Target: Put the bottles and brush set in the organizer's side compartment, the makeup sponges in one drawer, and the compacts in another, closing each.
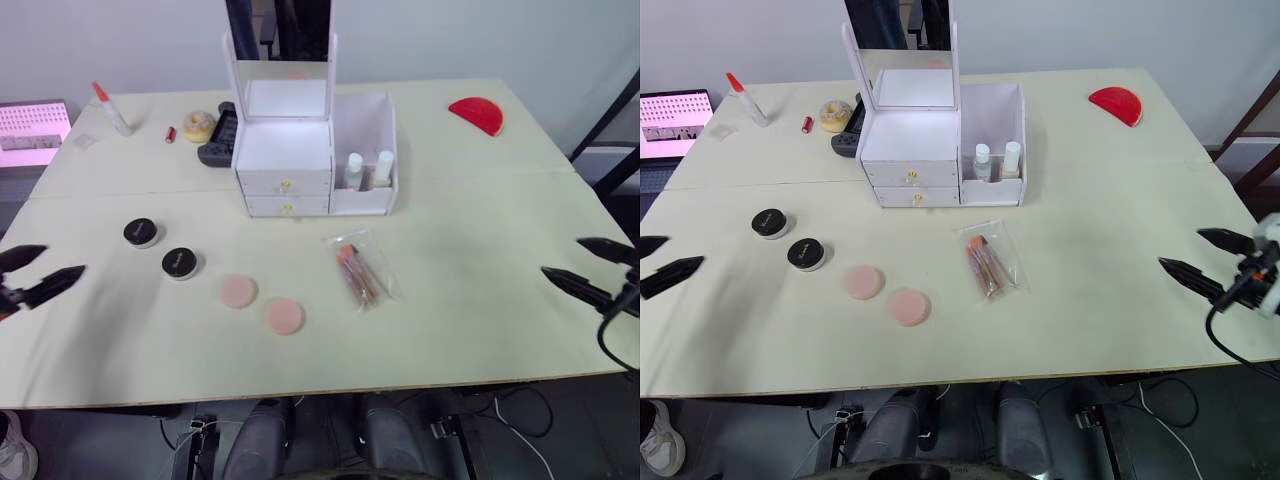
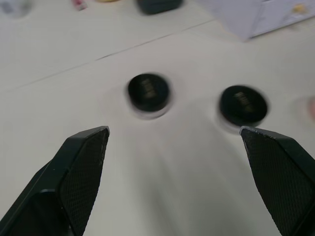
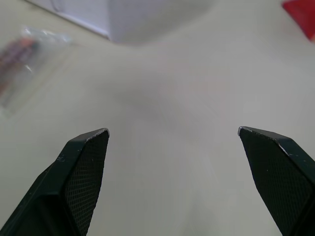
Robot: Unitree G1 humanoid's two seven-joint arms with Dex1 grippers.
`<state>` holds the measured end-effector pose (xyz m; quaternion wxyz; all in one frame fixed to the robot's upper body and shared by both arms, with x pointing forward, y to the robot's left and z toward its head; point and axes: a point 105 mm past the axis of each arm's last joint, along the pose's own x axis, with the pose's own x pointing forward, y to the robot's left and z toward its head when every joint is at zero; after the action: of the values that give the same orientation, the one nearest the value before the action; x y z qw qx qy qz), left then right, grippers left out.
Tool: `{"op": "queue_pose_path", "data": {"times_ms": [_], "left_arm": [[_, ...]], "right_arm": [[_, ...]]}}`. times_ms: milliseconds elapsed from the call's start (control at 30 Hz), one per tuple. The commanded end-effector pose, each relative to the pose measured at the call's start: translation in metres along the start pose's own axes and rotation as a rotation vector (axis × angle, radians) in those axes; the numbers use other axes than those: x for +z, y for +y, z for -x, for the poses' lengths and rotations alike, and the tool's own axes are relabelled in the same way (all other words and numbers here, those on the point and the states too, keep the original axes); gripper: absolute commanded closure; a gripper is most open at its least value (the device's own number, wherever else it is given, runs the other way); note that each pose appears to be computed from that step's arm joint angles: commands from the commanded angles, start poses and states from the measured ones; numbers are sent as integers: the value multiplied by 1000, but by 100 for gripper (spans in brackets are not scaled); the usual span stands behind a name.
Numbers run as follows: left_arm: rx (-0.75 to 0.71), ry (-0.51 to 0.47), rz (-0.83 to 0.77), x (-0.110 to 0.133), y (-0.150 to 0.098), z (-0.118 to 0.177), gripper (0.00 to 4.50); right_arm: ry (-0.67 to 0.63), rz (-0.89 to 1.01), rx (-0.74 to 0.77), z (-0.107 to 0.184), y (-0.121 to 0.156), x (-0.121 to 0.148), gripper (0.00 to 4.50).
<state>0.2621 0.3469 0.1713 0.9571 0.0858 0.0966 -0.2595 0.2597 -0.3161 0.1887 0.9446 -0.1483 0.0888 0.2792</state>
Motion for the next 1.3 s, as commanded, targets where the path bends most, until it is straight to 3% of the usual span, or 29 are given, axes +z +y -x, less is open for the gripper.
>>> {"op": "queue_pose_path", "data": {"times_ms": [33, 167, 300, 433, 700, 800, 1033, 1300], "left_arm": [[-143, -57, -55, 25, -36, -32, 0], [-337, -95, -80, 41, -89, -61, 0], [-503, -120, -112, 55, -134, -70, 0], [-594, -139, -125, 64, -160, -75, 0], [-666, -130, -108, 60, -184, -101, 0], [-692, -139, -78, 57, -196, -119, 87], [-757, -122, -30, 40, -234, -166, 443], [-703, -92, -70, 28, -248, -204, 443]], "right_arm": [[-54, 43, 101, -21, 20, 27, 4], [-82, 62, 271, -45, 58, 43, 4], [-96, 73, 417, -55, 90, 53, 4], [-90, 69, 488, -62, 107, 53, 4], [-60, 31, 490, -73, 104, 46, 4], [-23, -11, 489, -82, 104, 41, 0], [170, -260, 466, -112, 105, 20, 0], [337, -564, 471, -136, 98, 19, 0]]}}
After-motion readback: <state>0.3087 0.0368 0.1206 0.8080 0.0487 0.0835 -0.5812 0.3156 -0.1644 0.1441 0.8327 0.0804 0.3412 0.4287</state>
